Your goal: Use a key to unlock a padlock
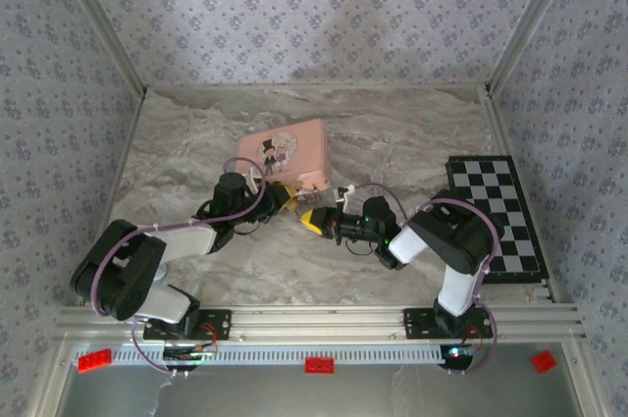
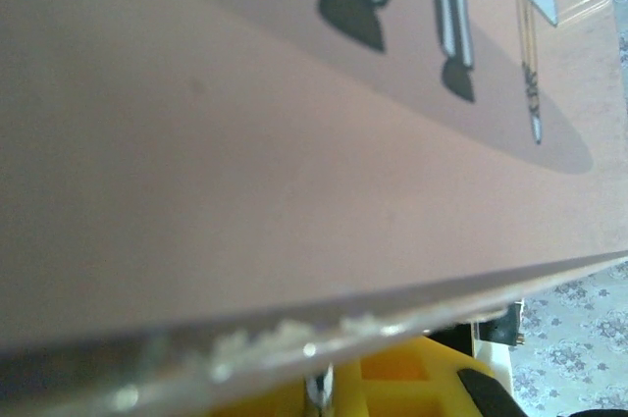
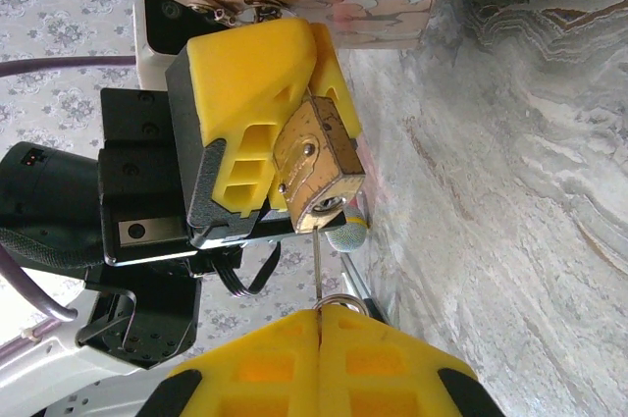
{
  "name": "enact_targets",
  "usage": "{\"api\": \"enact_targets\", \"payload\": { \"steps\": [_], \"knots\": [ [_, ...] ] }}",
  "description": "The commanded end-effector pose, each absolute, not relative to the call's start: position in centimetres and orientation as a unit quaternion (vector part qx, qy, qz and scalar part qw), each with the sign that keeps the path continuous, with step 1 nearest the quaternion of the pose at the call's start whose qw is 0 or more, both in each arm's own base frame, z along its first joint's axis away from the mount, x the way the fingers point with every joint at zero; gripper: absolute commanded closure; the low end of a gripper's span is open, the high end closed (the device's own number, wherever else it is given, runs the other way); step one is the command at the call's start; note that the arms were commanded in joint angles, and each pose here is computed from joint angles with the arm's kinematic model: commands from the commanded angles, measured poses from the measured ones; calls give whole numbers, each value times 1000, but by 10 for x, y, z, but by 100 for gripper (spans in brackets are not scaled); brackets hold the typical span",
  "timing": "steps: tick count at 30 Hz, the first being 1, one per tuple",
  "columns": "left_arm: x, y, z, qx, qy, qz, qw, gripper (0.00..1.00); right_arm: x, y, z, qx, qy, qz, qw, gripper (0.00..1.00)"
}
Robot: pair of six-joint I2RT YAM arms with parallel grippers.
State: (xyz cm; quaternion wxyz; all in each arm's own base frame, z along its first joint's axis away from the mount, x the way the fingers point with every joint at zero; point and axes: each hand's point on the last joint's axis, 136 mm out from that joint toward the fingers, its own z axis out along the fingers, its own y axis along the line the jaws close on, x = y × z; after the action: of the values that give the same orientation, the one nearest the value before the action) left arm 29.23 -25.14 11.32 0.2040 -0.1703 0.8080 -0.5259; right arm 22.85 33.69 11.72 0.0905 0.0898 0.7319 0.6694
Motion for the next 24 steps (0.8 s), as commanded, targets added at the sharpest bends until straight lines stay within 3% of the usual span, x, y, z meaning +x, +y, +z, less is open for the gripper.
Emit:
{"api": "enact_targets", "payload": {
  "steps": [1,24],
  "knots": [
    [292,-273,155,-126,769,-593,203,100,233,338,122,87,726,675,101,100],
    [290,-271,154,-128,766,-599,198,100,239,336,129,97,719,680,101,100]
  ]
}}
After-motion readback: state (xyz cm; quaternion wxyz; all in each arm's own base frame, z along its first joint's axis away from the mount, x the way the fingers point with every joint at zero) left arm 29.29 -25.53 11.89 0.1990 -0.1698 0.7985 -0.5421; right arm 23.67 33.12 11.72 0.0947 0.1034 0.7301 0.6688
